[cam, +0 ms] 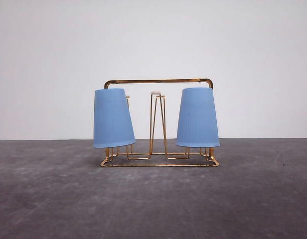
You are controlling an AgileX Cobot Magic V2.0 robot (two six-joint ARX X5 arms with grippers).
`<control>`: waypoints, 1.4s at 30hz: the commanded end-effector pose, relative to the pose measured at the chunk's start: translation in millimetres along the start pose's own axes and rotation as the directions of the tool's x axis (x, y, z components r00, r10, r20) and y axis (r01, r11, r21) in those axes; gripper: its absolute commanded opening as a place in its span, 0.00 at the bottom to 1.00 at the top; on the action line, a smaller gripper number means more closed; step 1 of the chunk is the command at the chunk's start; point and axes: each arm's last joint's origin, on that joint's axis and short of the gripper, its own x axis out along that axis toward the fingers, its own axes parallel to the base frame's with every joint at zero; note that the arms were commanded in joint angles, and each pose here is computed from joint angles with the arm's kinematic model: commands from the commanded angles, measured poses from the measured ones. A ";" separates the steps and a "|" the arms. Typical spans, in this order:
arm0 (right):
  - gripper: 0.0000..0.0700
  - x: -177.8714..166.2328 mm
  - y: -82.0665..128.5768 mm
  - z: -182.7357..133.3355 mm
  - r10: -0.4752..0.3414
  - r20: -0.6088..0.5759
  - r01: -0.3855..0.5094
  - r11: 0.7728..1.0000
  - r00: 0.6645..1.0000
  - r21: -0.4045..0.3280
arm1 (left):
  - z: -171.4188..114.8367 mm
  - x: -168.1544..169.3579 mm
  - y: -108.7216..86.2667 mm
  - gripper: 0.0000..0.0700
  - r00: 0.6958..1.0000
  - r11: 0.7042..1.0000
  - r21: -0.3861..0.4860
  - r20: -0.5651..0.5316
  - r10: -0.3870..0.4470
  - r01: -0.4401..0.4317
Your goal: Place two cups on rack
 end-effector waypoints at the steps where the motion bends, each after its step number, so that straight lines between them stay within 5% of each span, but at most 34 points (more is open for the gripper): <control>1: 0.05 0.2 -0.1 0.2 -0.001 0.008 0.001 1.000 1.000 -0.005 | -3.3 1.4 0.3 0.00 1.000 1.000 0.008 0.001 0.003 -0.003; 42: 0.05 0.2 -0.1 0.2 -0.001 0.008 0.001 1.000 1.000 -0.005 | -3.1 1.4 0.3 0.00 1.000 1.000 0.009 0.002 0.003 -0.003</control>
